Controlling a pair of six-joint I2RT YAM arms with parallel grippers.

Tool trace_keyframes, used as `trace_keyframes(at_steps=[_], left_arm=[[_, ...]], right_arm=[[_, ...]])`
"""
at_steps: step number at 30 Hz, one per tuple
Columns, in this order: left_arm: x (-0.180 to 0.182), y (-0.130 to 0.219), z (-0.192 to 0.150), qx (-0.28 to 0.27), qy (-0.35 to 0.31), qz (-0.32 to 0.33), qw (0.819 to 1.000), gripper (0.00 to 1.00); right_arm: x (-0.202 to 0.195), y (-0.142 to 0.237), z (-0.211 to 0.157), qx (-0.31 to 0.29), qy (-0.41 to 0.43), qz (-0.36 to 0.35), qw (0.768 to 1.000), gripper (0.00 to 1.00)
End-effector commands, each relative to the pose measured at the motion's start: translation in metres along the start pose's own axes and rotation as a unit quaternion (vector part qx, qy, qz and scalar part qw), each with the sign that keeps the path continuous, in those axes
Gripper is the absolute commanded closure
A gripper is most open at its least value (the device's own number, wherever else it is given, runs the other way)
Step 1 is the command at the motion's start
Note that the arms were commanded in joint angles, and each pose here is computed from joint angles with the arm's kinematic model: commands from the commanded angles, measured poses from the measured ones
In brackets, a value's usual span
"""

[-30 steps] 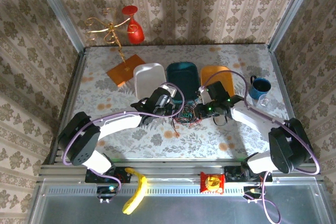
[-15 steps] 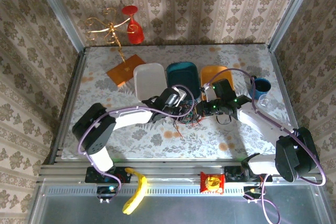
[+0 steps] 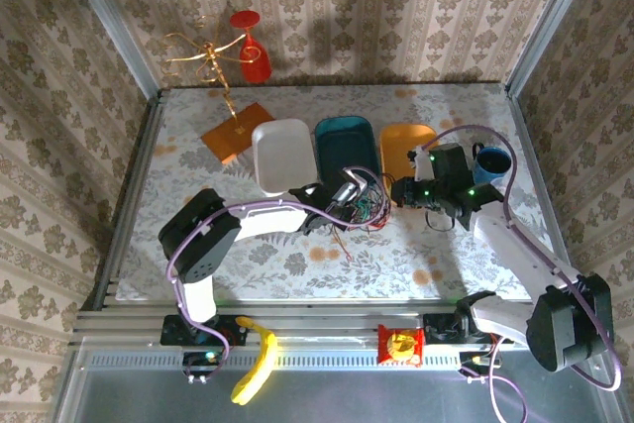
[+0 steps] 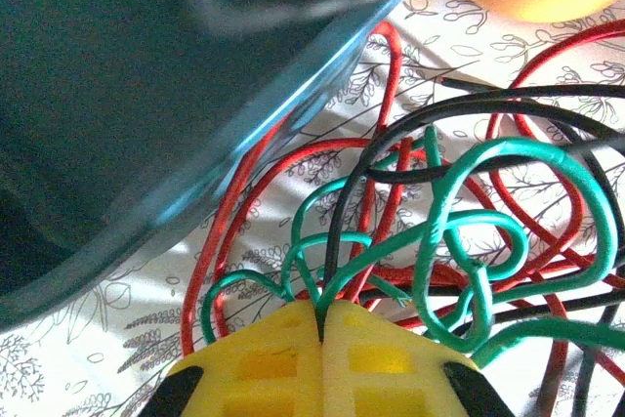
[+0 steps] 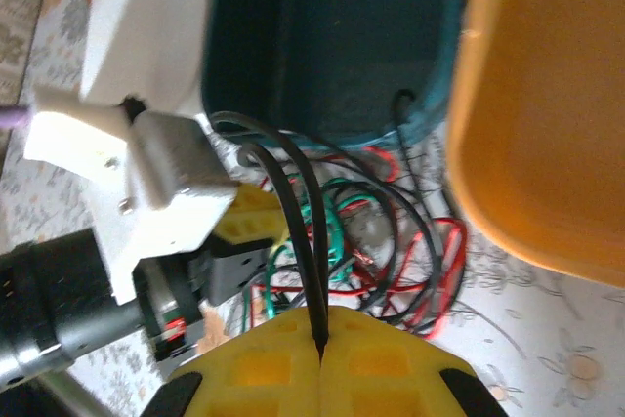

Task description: Untangle the cables

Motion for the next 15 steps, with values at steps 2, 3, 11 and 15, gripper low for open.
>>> trace_keyframes(at_steps=[2, 3, 11, 15], left_arm=[[0.015, 0.018, -0.011, 0.011, 0.027, 0.010, 1.000, 1.00], [0.016, 0.020, -0.012, 0.010, 0.033, 0.008, 0.999, 1.00], [0.027, 0.038, -0.016, 0.003, 0.061, 0.001, 0.998, 1.00], [0.024, 0.038, -0.013, -0.005, 0.056, -0.008, 0.998, 1.00]], right_arm=[[-0.015, 0.016, 0.005, -0.033, -0.038, -0.043, 0.998, 1.00], [-0.017, 0.017, 0.006, -0.037, -0.042, -0.049, 0.997, 1.00], [-0.033, 0.026, 0.006, -0.059, -0.066, -0.094, 0.992, 1.00], [-0.027, 0.019, -0.003, -0.028, -0.058, -0.045, 0.997, 1.00]])
Point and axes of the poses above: each hand's point on the last joint's axis, 136 mm out from that joint toward the fingers, its own y axis back along the fingers, its own x axis along the line the jaws close on, z = x × y, the point moved 8 cm from there along y, back along the fingers, and after that the axes turned 8 degrees about -y, right-handed, at the moved point
